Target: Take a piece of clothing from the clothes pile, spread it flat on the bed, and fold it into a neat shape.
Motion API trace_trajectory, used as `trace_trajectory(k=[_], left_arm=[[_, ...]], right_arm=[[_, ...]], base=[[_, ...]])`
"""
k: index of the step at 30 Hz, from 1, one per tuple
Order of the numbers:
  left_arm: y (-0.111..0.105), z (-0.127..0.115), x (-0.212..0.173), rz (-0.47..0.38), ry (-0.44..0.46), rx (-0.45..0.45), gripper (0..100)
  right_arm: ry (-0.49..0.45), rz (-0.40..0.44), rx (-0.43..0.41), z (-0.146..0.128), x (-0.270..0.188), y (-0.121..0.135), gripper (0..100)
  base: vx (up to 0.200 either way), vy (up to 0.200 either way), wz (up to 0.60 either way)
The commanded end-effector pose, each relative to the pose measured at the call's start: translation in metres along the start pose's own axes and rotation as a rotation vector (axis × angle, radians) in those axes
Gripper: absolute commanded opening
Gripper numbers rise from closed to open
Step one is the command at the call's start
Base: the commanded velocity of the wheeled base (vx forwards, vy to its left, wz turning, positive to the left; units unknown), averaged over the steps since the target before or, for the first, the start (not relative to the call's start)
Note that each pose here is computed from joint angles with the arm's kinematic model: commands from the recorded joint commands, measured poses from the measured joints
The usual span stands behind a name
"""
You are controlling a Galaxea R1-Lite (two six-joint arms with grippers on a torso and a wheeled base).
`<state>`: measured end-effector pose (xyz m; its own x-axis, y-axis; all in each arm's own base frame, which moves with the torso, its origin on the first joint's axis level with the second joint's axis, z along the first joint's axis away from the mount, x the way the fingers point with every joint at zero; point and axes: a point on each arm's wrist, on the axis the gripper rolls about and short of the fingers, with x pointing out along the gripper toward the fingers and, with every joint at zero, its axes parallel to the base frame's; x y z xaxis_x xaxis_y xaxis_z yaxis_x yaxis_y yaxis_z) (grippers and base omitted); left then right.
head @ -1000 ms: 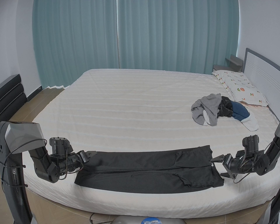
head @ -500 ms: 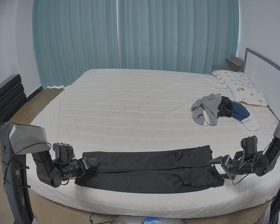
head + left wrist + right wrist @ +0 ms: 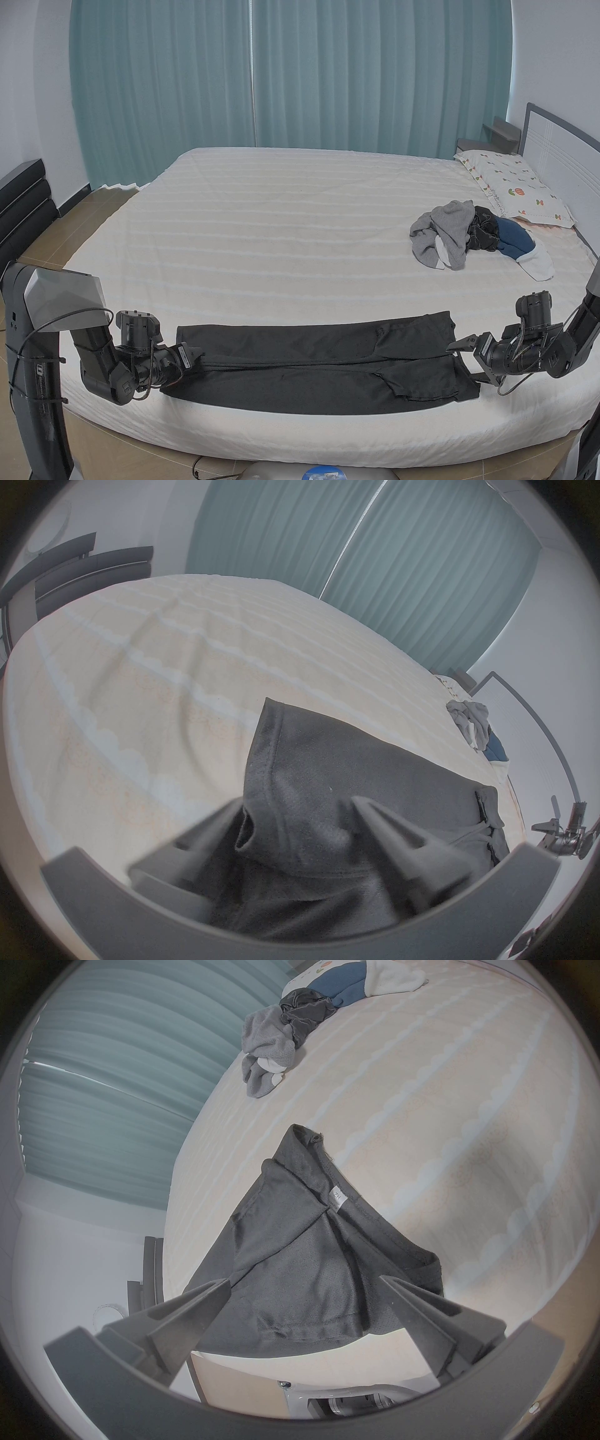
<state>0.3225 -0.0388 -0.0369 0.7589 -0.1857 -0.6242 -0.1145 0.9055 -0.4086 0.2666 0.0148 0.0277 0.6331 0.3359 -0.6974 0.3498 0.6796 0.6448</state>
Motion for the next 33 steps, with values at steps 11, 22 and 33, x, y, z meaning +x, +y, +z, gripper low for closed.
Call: trace_trajectory(k=[11,22,33], left_arm=[[0.001,0.009,-0.006,0.002,-0.030,-0.011,0],[0.003,0.012,-0.004,0.004,-0.042,-0.020,0],[0.002,0.012,-0.003,-0.001,-0.042,-0.018,0]], right_arm=[[-0.014,0.009,0.005,0.003,-0.003,0.001,100],[-0.019,0.013,0.010,0.005,-0.003,0.001,100],[-0.035,0.028,0.006,0.005,-0.002,0.001,100]], base=[[0.000,0.000,0.00],[0.000,0.000,0.00],[0.000,0.000,0.00]])
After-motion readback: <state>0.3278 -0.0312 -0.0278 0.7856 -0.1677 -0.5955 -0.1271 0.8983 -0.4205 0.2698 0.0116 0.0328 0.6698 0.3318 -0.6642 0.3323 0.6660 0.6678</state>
